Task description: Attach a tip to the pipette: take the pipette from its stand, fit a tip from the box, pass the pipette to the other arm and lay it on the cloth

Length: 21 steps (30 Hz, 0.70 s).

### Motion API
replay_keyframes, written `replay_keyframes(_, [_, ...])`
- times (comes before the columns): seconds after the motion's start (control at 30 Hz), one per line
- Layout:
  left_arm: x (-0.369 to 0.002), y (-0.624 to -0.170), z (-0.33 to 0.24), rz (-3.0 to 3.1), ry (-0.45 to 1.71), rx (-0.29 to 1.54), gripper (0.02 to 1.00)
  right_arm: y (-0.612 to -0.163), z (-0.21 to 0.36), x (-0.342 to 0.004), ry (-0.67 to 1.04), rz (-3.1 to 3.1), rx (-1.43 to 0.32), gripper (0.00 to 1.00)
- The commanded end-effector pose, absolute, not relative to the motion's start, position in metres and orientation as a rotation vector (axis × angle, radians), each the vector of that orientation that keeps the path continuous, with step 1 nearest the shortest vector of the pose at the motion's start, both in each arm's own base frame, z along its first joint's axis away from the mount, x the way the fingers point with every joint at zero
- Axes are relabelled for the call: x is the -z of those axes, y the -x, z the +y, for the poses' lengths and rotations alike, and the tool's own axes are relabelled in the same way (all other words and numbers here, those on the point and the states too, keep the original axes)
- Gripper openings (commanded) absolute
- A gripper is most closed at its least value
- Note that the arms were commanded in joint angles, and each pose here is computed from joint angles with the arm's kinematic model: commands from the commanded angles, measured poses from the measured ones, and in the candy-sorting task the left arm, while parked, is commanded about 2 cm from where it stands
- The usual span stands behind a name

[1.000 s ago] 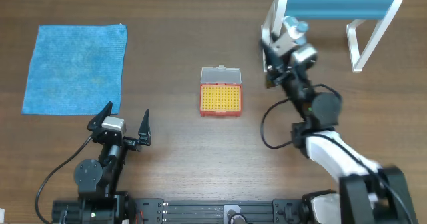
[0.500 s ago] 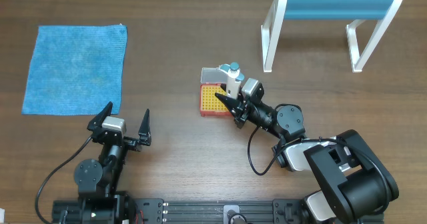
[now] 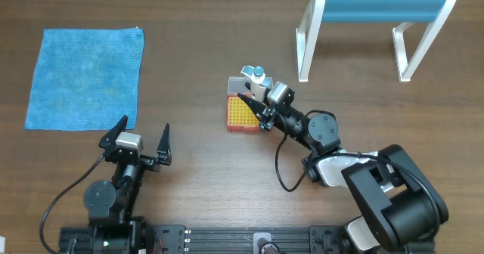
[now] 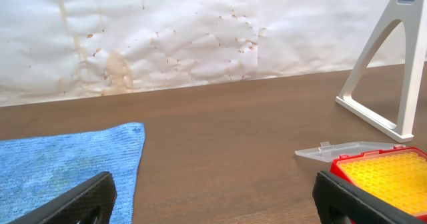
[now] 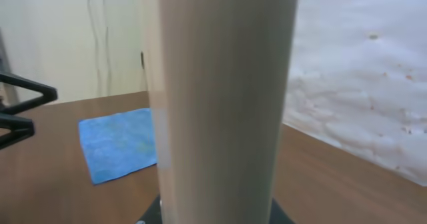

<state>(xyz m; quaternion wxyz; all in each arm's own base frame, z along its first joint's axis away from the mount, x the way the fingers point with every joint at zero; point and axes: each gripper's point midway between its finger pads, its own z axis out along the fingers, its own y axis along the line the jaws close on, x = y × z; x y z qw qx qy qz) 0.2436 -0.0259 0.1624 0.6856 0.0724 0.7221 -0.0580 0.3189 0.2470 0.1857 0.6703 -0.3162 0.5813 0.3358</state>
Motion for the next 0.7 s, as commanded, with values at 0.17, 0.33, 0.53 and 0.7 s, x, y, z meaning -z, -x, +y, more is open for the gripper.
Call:
replay_keyframes(0.17, [-0.161,-0.244,-0.025,1.621,-0.165,0.114,0.950,-0.352,0.259,-0.177,0.694,1.319,-0.725,0.080])
replay_keyframes(0.33, [-0.161,-0.244,-0.024,1.621,-0.164,0.113,0.950,-0.346,0.272,-0.157,0.721,1.362,-0.760,0.080])
replay_keyframes(0.53, [-0.161,-0.244,-0.024,1.621,-0.164,0.113,0.950,-0.350,0.268,-0.145,0.715,1.392,-0.753,0.080])
replay_keyframes(0.7, [-0.161,-0.244,-0.024,1.621,-0.164,0.113,0.950,-0.351,0.268,-0.135,0.717,1.418,-0.755,0.080])
